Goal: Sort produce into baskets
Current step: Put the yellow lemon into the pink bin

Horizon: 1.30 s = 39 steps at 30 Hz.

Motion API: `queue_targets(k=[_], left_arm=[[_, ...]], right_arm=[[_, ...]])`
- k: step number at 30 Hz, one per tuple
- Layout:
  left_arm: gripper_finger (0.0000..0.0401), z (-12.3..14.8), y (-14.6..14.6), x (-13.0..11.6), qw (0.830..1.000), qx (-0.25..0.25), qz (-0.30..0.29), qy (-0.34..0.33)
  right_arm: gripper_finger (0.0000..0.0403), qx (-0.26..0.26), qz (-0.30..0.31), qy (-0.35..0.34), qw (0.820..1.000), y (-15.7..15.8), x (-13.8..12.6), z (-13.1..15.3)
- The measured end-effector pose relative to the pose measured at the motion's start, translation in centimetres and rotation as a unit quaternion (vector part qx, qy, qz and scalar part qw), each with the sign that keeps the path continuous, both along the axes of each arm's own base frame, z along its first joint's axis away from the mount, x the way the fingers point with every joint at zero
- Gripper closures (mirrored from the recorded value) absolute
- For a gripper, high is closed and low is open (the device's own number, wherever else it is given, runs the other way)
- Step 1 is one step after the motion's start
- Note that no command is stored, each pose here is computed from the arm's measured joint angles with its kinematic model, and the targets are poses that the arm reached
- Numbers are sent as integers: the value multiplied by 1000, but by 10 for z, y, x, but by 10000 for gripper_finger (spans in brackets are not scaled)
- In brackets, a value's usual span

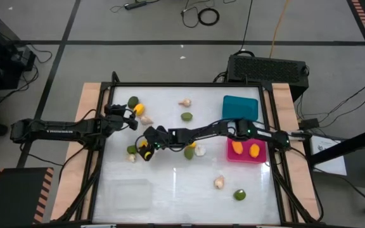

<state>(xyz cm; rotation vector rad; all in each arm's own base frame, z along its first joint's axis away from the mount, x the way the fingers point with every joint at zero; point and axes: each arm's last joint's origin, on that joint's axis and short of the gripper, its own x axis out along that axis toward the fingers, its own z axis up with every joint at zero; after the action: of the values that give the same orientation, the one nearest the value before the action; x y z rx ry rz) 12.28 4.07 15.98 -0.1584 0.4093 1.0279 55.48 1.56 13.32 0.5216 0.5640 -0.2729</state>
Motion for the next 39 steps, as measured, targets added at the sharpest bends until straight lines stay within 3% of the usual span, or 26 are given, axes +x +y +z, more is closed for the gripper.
queue_targets(k=[6, 12, 21, 32, 39], left_arm=[[115, 0, 0, 1, 1000, 1, -7, 3], [115, 0, 0, 0, 1000, 1, -7, 4], [115, 0, 0, 0, 1000, 3, -9, 8], [115, 0, 0, 0, 1000, 7, -12, 15], [115, 0, 0, 0, 1000, 7, -14, 16]], right_arm=[[85, -7, 8, -6, 1000, 4, 1, -1], [85, -18, 18, 17, 1000, 9, 2, -25], [89, -25, 27, 22, 999, 9, 1, -24], [186, -19, 28, 19, 999, 8, 1, -17], [218, -23, 52, 9, 998, 5, -3, 14]])
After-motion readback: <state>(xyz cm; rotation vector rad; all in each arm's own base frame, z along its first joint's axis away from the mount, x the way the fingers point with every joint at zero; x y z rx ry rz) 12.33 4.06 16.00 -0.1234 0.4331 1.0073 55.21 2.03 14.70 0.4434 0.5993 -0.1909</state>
